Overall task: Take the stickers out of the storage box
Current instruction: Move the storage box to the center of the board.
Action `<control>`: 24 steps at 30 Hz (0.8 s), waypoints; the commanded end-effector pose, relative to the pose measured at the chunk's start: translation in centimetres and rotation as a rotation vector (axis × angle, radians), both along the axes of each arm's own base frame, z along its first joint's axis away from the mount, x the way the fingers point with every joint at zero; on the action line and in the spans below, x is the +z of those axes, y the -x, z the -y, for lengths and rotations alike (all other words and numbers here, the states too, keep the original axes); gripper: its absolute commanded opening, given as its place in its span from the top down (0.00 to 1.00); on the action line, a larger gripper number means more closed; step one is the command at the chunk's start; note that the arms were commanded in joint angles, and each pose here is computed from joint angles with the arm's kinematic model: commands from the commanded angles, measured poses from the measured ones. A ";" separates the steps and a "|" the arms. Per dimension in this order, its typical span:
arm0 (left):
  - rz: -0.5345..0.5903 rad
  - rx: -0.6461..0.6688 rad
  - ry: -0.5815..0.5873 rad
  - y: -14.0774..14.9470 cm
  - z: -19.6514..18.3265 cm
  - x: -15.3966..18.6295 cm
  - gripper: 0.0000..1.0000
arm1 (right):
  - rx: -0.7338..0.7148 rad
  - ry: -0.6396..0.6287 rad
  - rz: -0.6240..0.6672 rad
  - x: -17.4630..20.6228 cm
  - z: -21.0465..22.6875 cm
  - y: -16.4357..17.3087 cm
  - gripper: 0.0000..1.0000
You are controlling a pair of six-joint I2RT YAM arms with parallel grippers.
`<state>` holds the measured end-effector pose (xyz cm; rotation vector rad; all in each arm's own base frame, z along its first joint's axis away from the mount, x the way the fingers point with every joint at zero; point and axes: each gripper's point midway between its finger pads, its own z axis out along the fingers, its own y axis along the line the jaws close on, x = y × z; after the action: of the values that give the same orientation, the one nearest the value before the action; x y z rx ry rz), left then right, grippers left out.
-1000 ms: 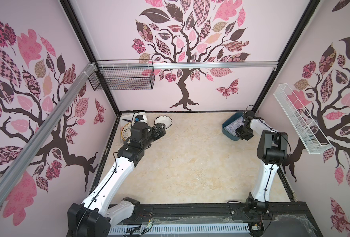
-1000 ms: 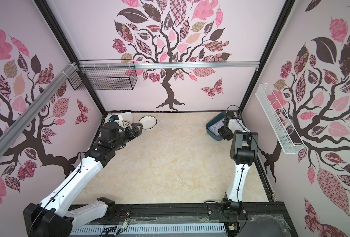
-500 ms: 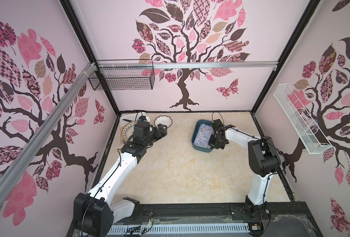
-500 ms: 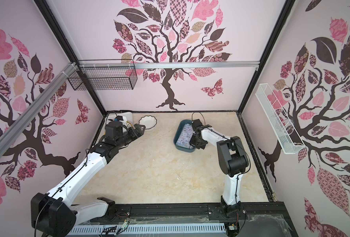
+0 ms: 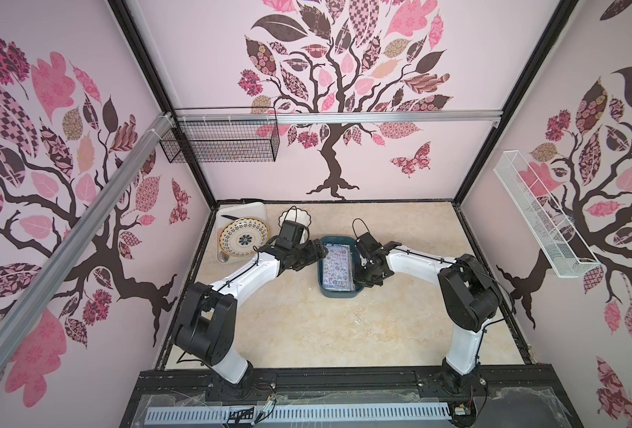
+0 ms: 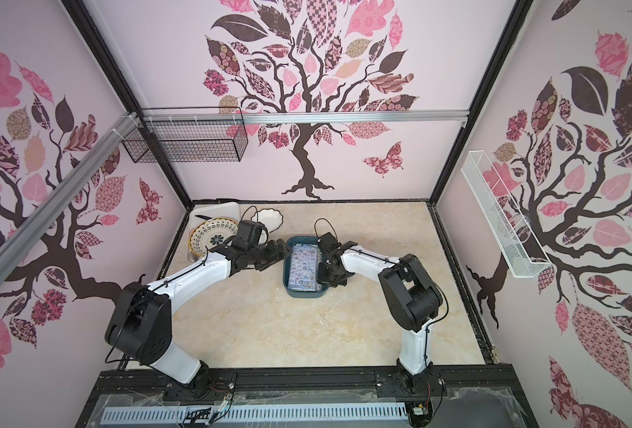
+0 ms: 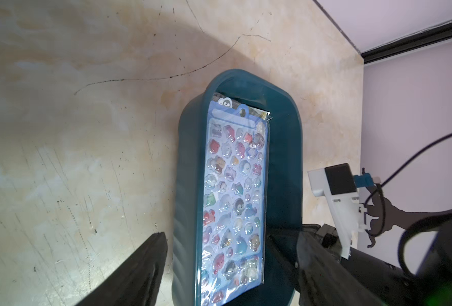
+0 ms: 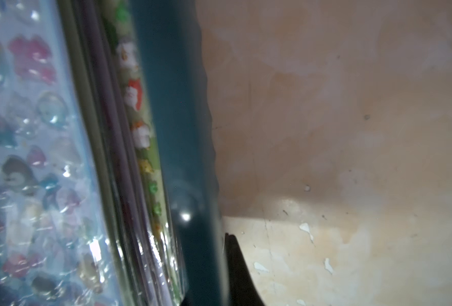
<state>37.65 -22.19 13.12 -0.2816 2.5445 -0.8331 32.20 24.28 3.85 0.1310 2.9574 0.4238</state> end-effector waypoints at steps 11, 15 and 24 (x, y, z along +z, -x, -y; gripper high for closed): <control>-0.126 -0.038 -0.130 0.2 -0.3 -4.1 0.27 | 0.017 -0.044 0.218 4.5 -0.3 -2.2 0.56; -0.119 -0.059 -0.201 -0.4 -0.9 -4.5 0.29 | 0.010 -0.064 0.308 6.7 0.3 -2.3 0.44; -0.197 -0.133 -0.277 -0.8 -0.6 -7.6 0.43 | -0.066 -0.073 0.469 9.3 2.2 -2.6 0.42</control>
<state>39.12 -21.51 6.93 -0.1639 2.7858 -0.5395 33.68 22.42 10.54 0.0890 2.5919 0.4737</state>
